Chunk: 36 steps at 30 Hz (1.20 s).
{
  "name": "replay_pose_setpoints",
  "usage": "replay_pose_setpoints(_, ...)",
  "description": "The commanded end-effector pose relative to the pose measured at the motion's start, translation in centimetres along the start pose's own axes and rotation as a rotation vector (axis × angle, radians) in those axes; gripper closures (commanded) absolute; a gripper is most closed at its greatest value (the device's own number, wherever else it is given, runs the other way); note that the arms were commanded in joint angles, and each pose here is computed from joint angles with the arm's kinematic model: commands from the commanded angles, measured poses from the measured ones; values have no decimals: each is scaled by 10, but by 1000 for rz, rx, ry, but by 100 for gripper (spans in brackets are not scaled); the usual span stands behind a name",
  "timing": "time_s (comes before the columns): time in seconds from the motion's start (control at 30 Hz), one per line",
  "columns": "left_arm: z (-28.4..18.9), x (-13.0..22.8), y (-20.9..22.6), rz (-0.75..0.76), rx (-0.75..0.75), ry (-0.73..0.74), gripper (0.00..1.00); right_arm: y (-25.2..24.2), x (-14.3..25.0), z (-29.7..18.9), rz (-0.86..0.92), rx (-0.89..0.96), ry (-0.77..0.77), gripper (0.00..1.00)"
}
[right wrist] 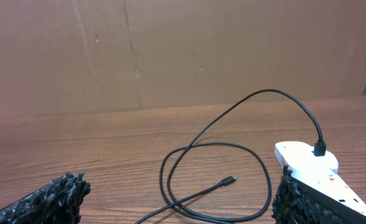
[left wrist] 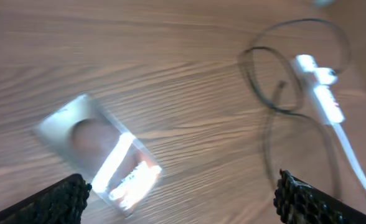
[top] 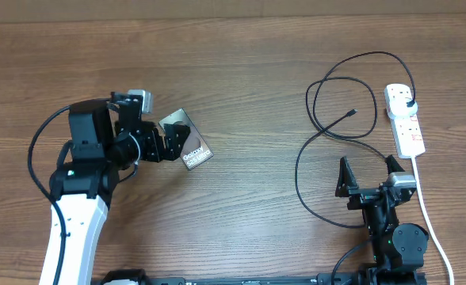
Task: Plug charger to phone and switch on socket
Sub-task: 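Move the left gripper toward the silver phone on the table, then raise the left gripper and position it above the phone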
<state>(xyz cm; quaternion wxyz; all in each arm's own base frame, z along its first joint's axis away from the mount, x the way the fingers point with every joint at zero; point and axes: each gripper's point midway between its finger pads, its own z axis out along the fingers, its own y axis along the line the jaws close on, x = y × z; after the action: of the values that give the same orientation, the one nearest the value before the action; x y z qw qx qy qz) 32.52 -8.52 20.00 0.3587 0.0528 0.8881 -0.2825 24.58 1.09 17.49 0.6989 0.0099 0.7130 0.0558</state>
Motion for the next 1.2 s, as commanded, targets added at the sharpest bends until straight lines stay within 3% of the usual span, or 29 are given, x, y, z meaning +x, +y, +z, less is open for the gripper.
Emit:
replay_pose_setpoints(0.0, -7, -15, -30, 18, 155, -37, 0, 0, 4, 0, -5, 1, 3, 0)
replay_pose_setpoints(0.13, -10, -28, -20, -116, 65, -63, 0, 0, 4, 0, -5, 1, 3, 0)
replay_pose_setpoints(0.47, -36, -81, -39, -150, -249, -190, 0, 0, 4, 0, -5, 1, 3, 0)
replay_pose_setpoints(0.73, -30, -106, -29, -361, -497, -267, 0, 0, 4, 0, -5, 1, 3, 0)
replay_pose_setpoints(1.0, 40, -130, -13, -406, -610, -74, 0, 0, 4, 0, -5, 1, 3, 0)
replay_pose_setpoints(1.17, 87, -117, -43, -261, -388, 145, 0, 0, 4, 0, -4, 1, 3, 0)
